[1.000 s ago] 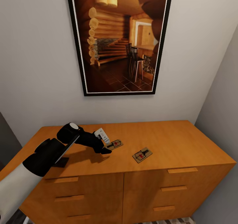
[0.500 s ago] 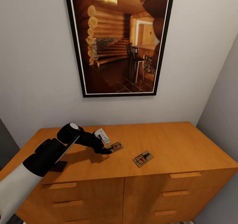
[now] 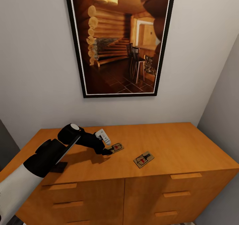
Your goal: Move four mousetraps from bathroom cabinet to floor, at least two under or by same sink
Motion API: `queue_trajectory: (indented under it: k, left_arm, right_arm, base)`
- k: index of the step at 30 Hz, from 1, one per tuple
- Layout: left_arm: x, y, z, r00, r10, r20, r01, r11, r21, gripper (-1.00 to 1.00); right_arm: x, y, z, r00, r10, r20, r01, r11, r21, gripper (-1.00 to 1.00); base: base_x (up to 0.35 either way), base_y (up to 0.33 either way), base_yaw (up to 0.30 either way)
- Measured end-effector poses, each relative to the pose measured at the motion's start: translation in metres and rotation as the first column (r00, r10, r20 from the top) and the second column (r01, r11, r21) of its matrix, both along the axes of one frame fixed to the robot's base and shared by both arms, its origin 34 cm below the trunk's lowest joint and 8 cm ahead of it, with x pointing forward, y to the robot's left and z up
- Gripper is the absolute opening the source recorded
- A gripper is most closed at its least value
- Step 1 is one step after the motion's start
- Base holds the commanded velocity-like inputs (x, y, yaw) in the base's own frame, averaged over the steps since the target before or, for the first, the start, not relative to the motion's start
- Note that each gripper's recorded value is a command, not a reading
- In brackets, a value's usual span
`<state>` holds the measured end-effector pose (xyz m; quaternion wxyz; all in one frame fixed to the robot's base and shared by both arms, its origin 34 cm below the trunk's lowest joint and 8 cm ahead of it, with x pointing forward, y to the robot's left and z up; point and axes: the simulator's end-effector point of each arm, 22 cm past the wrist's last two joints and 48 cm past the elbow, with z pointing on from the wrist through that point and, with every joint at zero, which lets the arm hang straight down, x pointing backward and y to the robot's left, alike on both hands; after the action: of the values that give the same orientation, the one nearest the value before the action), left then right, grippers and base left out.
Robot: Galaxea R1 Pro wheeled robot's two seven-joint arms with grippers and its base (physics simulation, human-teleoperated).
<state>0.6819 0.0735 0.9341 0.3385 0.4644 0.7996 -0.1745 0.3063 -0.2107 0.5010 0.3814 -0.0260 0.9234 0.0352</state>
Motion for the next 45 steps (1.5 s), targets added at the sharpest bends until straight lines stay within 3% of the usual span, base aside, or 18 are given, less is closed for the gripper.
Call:
queue_trajectory:
  k: [7,32,39,45]
  left_arm:
    - [-0.001,-0.001,-0.001,1.000,-0.003,-0.001,0.003,1.000,0.002,1.00]
    - [-0.003,-0.003,-0.003,1.000,-0.012,-0.002,0.012,1.000,0.006,1.00]
    - [-0.002,-0.009,0.003,0.998,-0.055,0.037,0.056,0.998,-0.017,1.00]
    - [-0.015,-0.007,0.002,0.994,-0.108,-0.003,0.108,0.993,-0.036,1.00]
  right_arm:
    - [-0.025,0.003,-0.003,0.999,0.013,-0.030,-0.013,1.000,0.012,-1.00]
    - [-0.027,0.004,-0.003,0.999,0.015,-0.035,-0.015,1.000,0.013,-1.00]
    - [-0.027,0.004,-0.003,0.999,0.016,-0.036,-0.015,1.000,0.013,-1.00]
    - [-0.027,0.004,-0.004,0.999,0.015,-0.037,-0.015,1.000,0.013,-1.00]
  base:
    - [0.000,0.000,0.000]
    - [0.000,0.000,0.000]
    - [0.000,0.000,0.000]
    - [0.000,0.000,0.000]
